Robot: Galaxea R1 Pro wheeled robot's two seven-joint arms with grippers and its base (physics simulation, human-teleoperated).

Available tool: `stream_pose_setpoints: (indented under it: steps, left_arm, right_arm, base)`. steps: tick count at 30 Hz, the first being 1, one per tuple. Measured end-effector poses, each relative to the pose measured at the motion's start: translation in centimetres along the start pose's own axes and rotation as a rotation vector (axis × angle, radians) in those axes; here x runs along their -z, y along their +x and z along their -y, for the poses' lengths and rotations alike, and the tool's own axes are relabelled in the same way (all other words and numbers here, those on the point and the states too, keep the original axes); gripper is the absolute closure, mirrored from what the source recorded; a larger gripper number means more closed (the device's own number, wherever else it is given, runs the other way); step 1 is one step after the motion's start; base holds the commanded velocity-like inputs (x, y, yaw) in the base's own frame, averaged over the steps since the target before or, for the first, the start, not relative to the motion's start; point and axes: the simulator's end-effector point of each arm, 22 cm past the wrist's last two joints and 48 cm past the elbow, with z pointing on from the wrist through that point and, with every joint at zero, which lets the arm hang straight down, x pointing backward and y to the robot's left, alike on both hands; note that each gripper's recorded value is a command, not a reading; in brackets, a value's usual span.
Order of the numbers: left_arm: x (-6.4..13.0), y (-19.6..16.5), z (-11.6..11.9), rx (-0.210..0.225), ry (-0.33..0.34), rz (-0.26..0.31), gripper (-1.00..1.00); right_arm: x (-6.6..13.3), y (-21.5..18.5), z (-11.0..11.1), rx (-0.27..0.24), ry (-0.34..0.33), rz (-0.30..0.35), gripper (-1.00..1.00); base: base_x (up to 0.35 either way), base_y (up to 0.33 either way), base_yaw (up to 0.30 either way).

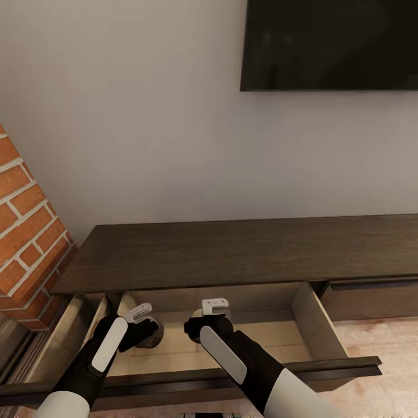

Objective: Place each of the two pumpkins and all three candles from the living room inside a cabinet in the living room (use any cabinet), then make sure every cabinet is closed, and position the cauldron so it is next to a table in the living room.

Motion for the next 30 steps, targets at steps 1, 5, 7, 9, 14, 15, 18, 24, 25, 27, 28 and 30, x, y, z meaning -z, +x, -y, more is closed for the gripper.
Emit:
stream_pose_setpoints:
  steps: [1,5,7,9,14,15,18,24,25,27,28,30]
  left_arm:
    - [-0.2,0.1,-0.1,0.0,-0.003,-0.004,1.0]
    - [-0.9,0.6,-0.5,0.002,-0.011,-0.018,1.0]
    - [-1.2,0.9,-0.6,0.004,-0.015,-0.025,1.0]
    - [-1.5,1.1,-0.8,0.004,-0.018,-0.033,1.0]
    - [-1.5,1.1,-0.7,0.005,-0.014,-0.033,1.0]
    - [-1.5,1.1,-0.7,0.005,-0.014,-0.033,1.0]
    - [-1.7,1.2,-0.8,0.006,-0.017,-0.037,1.0]
    - [-2.2,1.6,-1.0,0.009,-0.02,-0.048,1.0]
    - [-2.2,1.6,-1.0,0.009,-0.019,-0.048,1.0]
    - [-2.2,1.7,-1.0,0.01,-0.019,-0.049,1.0]
    - [-2.2,1.6,-1.0,0.011,-0.018,-0.049,1.0]
    - [-2.2,1.7,-1.0,0.011,-0.017,-0.05,1.0]
  right_arm:
    - [-0.2,0.2,0.1,0.002,0.004,-0.006,1.0]
    - [-0.8,1.1,0.7,0.009,0.027,-0.034,1.0]
    - [-1.1,1.4,0.8,0.009,0.03,-0.044,1.0]
    - [-1.4,1.7,0.9,0.008,0.031,-0.053,1.0]
    - [-1.4,1.7,0.9,0.008,0.032,-0.052,1.0]
    - [-1.4,1.7,0.9,0.008,0.032,-0.052,1.0]
    - [-1.6,1.9,1.0,0.007,0.032,-0.057,1.0]
    - [-2.0,2.3,1.0,0.005,0.031,-0.068,1.0]
    - [-2.0,2.3,1.0,0.005,0.031,-0.068,1.0]
    - [-2.0,2.3,1.0,0.004,0.03,-0.068,1.0]
    - [-2.0,2.3,1.0,0.004,0.03,-0.068,1.0]
    - [-2.0,2.3,1.0,0.004,0.03,-0.068,1.0]
  base:
    - [0.0,0.0,0.0]
    - [0.0,0.0,0.0]
    - [0.0,0.0,0.0]
    - [0.0,0.0,0.0]
    - [0.0,0.0,0.0]
    - [0.0,0.0,0.0]
    - [0.0,0.0,0.0]
    - [0.0,0.0,0.0]
    - [0.0,0.0,0.0]
    - [0.0,0.0,0.0]
    - [0.0,0.0,0.0]
    - [0.0,0.0,0.0]
